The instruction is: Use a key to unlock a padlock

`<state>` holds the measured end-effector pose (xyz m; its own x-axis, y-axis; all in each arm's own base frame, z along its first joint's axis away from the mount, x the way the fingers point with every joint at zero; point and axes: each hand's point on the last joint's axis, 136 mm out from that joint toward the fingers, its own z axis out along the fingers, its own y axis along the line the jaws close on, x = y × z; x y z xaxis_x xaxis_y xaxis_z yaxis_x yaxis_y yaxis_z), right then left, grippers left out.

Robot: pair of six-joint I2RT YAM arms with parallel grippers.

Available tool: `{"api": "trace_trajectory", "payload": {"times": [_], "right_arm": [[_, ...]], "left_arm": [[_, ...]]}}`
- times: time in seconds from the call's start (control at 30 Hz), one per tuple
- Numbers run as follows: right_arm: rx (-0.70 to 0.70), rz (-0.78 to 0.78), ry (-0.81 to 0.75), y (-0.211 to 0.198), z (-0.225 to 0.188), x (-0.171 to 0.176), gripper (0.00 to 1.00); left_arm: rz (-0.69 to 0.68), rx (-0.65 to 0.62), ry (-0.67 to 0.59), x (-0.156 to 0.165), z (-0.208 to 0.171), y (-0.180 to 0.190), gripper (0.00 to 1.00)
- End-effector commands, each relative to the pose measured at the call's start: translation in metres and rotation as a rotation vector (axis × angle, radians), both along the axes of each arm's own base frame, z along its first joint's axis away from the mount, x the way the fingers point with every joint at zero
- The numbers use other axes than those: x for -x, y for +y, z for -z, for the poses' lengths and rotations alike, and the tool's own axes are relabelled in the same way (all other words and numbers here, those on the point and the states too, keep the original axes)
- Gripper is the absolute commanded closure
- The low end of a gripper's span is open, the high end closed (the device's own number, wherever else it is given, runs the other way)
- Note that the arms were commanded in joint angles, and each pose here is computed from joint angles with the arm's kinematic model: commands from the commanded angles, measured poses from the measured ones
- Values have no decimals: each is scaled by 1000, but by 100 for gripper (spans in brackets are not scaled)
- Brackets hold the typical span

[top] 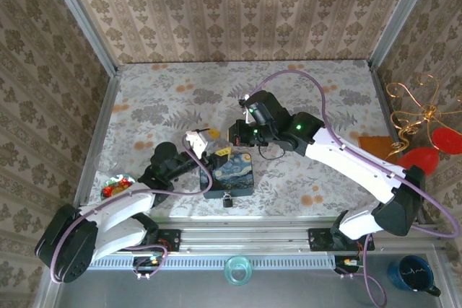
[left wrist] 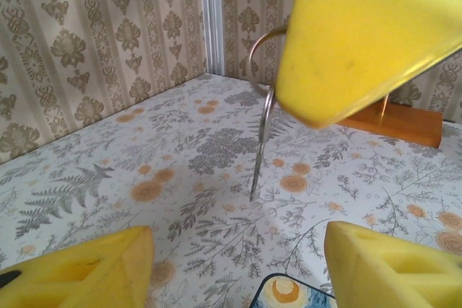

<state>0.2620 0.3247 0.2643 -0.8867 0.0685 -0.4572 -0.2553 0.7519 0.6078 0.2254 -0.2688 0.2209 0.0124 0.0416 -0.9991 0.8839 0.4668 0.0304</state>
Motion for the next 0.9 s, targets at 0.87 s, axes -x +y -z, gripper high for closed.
{"api": "trace_trajectory", "payload": {"times": [0.87], "right_arm": [[-89,-53,-21,27,-19,3,100]], "left_arm": [[61,112,-74,1,-39,2,76]]}}
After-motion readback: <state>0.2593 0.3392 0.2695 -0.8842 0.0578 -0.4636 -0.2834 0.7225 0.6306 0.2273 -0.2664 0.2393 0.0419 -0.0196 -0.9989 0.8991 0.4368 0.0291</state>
